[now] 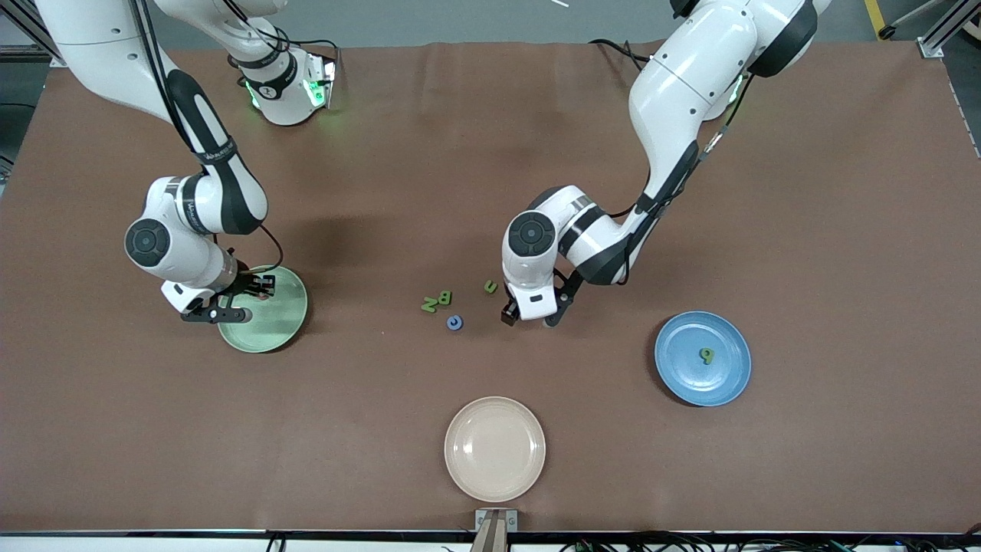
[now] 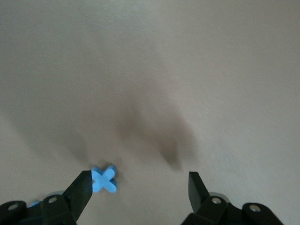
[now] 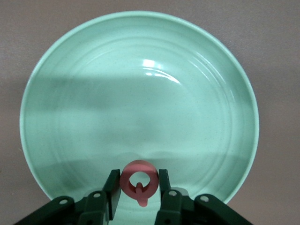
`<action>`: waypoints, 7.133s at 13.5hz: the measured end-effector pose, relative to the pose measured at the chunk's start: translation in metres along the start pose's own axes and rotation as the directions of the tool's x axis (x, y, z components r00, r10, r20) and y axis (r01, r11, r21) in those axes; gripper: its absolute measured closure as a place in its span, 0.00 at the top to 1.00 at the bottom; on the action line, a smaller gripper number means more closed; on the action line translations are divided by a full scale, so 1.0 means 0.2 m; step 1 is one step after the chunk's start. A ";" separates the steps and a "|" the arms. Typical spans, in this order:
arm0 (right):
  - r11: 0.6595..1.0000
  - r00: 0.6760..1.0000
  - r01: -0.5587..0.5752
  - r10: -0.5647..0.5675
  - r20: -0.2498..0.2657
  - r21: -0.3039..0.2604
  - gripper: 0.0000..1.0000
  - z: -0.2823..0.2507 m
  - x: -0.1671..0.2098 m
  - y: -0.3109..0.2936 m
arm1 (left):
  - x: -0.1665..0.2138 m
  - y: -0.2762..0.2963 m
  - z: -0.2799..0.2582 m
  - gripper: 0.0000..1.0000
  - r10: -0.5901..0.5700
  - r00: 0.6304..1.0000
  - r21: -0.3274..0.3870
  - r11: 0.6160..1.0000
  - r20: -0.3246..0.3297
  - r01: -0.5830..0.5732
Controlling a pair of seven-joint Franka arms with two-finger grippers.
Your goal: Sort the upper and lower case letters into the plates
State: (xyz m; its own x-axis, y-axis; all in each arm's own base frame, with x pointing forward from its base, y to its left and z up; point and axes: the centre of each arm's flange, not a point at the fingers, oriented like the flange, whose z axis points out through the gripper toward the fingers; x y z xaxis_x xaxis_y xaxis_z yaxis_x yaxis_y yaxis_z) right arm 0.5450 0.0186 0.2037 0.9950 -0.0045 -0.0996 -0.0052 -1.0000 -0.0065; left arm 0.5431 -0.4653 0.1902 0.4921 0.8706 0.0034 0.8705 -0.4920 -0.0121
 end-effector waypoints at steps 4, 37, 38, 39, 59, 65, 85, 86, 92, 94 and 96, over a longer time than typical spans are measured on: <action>1.000 1.000 -0.006 0.006 -0.012 0.006 0.85 -0.05 0.04 -0.06 | 0.00 -0.04 0.06 0.88 -0.070 0.997 0.024 0.997 -0.012 0.070; 0.965 0.964 -0.261 0.260 -0.052 -0.007 0.68 0.15 0.08 -1.81 | 1.23 -0.13 -0.28 1.00 0.334 0.942 0.149 0.930 0.042 -0.337; 0.965 0.964 -0.262 0.262 -0.050 -0.010 0.56 0.14 0.08 -1.81 | 1.06 -0.12 -0.31 1.00 0.328 0.944 0.156 0.931 0.044 -0.330; 0.964 0.963 -0.265 0.264 -0.050 -0.012 0.46 0.14 0.09 -1.80 | 0.88 -0.11 -0.32 0.99 0.324 0.945 0.162 0.931 0.045 -0.327; 0.999 0.999 0.034 -0.034 -0.012 -0.001 0.35 -0.01 0.07 -0.21 | -0.24 -0.52 0.04 0.56 0.405 0.907 0.052 0.909 0.118 -0.413; 1.000 1.000 0.003 -0.003 -0.007 0.002 0.78 -0.09 0.12 -0.33 | -0.21 -0.51 0.06 0.50 0.396 0.911 0.033 0.915 0.115 -0.402; 0.957 0.953 -0.288 0.291 -0.086 0.045 0.69 0.12 -0.03 -1.93 | 1.02 -0.27 -0.40 0.26 0.385 0.916 0.037 0.923 -0.114 -0.383; 0.957 0.953 -0.287 0.290 -0.086 0.046 0.67 0.12 -0.02 -1.93 | 1.16 -0.29 -0.39 0.26 0.412 0.905 0.049 0.911 -0.110 -0.409; 0.957 0.953 -0.287 0.290 -0.089 0.045 0.28 0.12 -0.02 -1.94 | 1.80 -0.46 -0.27 0.31 0.502 0.863 0.091 0.863 -0.053 -0.496; 0.954 0.950 -0.296 0.299 -0.096 0.040 0.28 0.11 0.01 -1.91 | 1.84 -0.46 -0.22 0.50 0.497 0.867 0.088 0.866 -0.038 -0.493; 0.958 0.954 -0.287 0.287 -0.088 0.013 0.28 0.06 0.09 -1.79 | 1.72 -0.41 -0.25 0.72 0.503 0.863 0.065 0.863 -0.039 -0.500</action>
State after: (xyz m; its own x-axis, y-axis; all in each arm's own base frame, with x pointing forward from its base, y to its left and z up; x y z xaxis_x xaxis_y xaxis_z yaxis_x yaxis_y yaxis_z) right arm 0.5640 0.3761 0.1914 0.9563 -0.2923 -0.0096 -0.2923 -0.9563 0.0090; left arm 0.6422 -0.1263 0.2430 0.8631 0.5038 0.0357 0.5050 -0.8596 -0.0777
